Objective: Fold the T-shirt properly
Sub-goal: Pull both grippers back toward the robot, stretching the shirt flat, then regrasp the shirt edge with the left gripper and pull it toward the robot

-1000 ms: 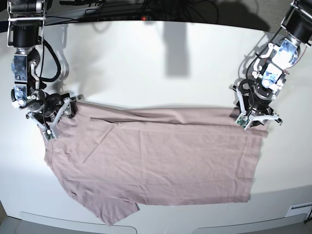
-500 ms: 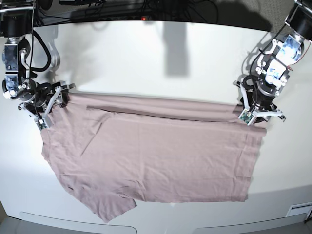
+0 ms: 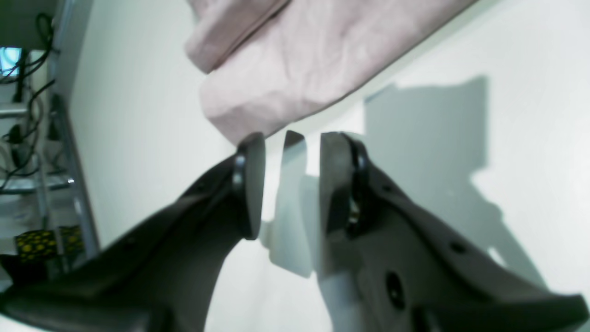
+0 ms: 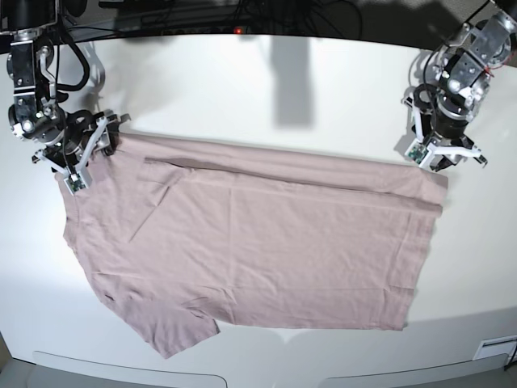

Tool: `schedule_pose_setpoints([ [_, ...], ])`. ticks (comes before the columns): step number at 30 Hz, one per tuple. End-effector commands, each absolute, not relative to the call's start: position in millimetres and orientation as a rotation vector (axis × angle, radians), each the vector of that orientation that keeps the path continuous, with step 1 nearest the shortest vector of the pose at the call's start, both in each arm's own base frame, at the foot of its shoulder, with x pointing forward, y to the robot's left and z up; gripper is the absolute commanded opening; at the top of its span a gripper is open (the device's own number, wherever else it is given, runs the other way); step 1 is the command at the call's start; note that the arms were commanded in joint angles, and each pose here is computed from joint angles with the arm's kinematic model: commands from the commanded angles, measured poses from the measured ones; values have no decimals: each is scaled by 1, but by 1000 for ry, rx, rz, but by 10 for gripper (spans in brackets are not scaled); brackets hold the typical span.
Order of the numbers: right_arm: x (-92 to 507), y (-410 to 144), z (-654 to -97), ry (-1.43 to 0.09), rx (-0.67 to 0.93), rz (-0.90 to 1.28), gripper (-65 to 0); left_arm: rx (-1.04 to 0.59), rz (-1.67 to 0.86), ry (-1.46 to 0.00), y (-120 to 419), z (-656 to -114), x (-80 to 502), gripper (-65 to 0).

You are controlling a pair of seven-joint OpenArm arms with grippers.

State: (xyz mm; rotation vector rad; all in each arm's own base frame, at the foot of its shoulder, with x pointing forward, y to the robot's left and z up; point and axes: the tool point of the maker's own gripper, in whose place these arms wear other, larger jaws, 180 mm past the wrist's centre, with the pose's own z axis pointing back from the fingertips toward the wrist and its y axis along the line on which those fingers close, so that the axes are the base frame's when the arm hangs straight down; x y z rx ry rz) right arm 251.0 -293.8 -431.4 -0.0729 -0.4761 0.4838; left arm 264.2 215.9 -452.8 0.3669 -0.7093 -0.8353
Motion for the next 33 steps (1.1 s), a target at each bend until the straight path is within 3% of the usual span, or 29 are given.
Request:
schedule_pose_setpoints([
  [1,253,-305,-425,-472,-109,484,-305,398,-832,-686,225,-451,262,-450],
  [7,256,-307,-423,-486,-120,465,-305,440,-719,-778,224,-403,294,-450],
  [11,256,-307,-423,-486,-120,465,-305,324,-578,-884,218,-366,315,-450],
  [16,257,-307,-423,-491,-120,456,-305,119,-466,-884,210,-357,327,-450],
  [21,259,-305,-423,-502,-116,444,-305,62,-391,-891,199,-364,340,-450],
  [33,260,-304,-423,-511,-115,440,-305,14,-294,-752,202,-434,324,-450],
])
